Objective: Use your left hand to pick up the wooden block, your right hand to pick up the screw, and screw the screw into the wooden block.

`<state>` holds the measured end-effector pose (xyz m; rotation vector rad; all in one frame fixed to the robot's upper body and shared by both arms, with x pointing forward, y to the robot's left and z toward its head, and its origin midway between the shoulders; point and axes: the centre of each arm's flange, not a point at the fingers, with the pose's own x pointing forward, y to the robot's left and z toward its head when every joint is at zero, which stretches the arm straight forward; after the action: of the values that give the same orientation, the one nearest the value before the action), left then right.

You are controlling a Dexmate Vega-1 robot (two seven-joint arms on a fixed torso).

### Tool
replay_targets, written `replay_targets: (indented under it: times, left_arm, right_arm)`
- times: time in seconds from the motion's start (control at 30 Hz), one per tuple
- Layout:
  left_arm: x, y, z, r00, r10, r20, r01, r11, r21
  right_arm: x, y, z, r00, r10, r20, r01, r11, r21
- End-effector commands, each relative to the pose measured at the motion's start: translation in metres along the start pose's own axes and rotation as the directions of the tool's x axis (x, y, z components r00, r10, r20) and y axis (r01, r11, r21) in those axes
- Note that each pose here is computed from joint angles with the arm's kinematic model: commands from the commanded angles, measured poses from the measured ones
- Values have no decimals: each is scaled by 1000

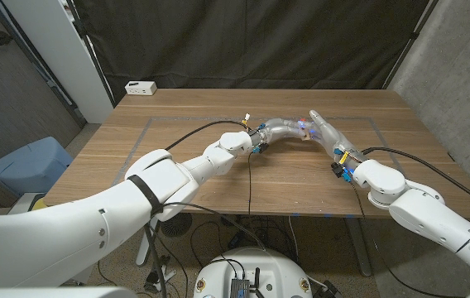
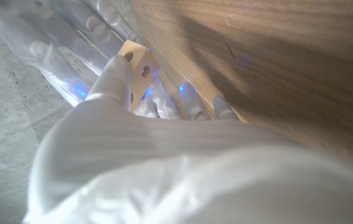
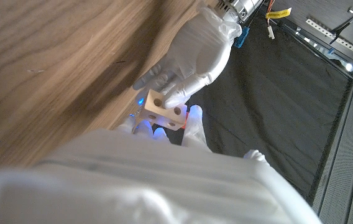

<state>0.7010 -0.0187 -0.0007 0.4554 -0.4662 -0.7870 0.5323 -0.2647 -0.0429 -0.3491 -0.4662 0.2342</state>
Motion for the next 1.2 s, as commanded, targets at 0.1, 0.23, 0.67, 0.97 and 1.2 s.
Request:
replay_targets:
  times: [0.1,0.23,0.67,0.97,1.2]
  left_arm:
    - [2,-1,1,1000,1,-6,-1,1000,3]
    - [3,0,2,1000,3,-12,-3,1000,8]
    - [5,4,6,1000,3,-24,-2,1000,30]
    - [5,5,7,1000,-2,-24,2,999,39]
    - [1,8,7,1000,-5,-6,6,999,52]
  right_arm:
    - [-3,1,3,1000,3,9,-3,1000,-7]
    - [-4,-2,4,1000,-4,15,4,1000,-7]
    - [-11,-16,8,998,-54,29,55,998,-19]
    - [-10,-23,10,997,-77,33,78,997,-15]
    - [-6,-27,9,996,-85,35,86,996,-13]
